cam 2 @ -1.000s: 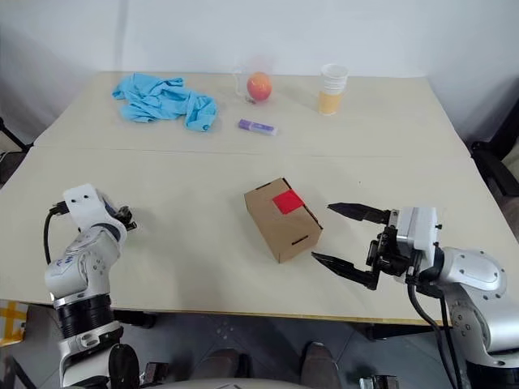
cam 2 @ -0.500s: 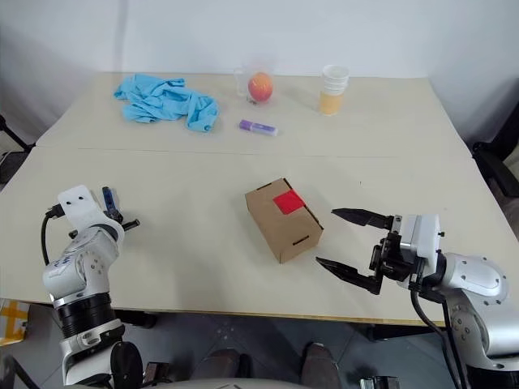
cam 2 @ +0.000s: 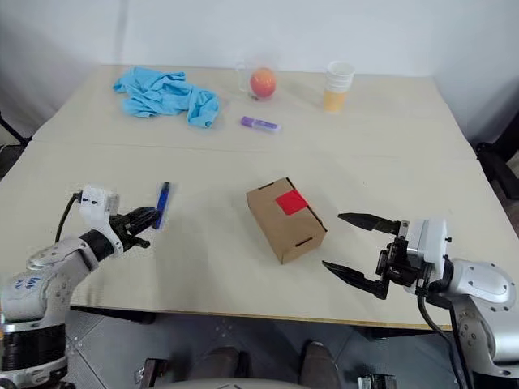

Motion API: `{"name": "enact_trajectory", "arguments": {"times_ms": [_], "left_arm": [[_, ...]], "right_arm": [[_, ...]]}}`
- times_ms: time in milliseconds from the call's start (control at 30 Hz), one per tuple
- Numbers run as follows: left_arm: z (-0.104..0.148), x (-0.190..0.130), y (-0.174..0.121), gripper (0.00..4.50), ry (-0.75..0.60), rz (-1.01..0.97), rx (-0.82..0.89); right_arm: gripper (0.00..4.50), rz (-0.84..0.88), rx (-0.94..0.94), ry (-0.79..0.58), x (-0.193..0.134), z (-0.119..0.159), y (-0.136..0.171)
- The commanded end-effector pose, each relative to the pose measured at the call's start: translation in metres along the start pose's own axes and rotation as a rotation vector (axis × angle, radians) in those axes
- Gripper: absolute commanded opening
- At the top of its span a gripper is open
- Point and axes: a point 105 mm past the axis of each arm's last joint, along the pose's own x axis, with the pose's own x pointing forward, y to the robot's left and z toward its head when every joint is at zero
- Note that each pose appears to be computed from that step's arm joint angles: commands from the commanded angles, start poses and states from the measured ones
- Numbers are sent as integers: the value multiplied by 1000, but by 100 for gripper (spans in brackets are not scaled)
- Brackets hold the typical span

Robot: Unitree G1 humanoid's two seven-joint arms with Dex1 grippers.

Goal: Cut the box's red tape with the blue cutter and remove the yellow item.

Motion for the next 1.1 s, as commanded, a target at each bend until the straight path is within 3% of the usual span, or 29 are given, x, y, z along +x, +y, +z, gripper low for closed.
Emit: {"name": "enact_trajectory", "arguments": {"times_ms": [33,167,267,333,467,667,800,900,1100], "left_arm": [[7,-3,-49,91,6,-391,236],[-10,-5,-83,91,96,-708,432],[-17,0,-96,91,116,-809,467],[-17,8,-96,91,104,-795,484],[3,22,-72,91,-40,-535,373],[21,8,-8,234,-246,108,122],[1,1,19,360,-143,408,50],[-5,12,14,444,-117,410,-31],[-11,32,3,444,-78,399,-101]], "right_arm": [[450,-4,-39,-1,-5,15,-1],[450,5,-31,23,-8,23,3],[450,9,-16,38,-10,28,9],[450,8,-5,49,-10,30,15],[450,-21,18,51,-13,33,20],[450,-24,23,32,-10,28,18],[450,-1,7,-21,0,33,13],[450,-2,-15,-70,8,40,7],[450,14,-44,-108,16,45,5]]}}
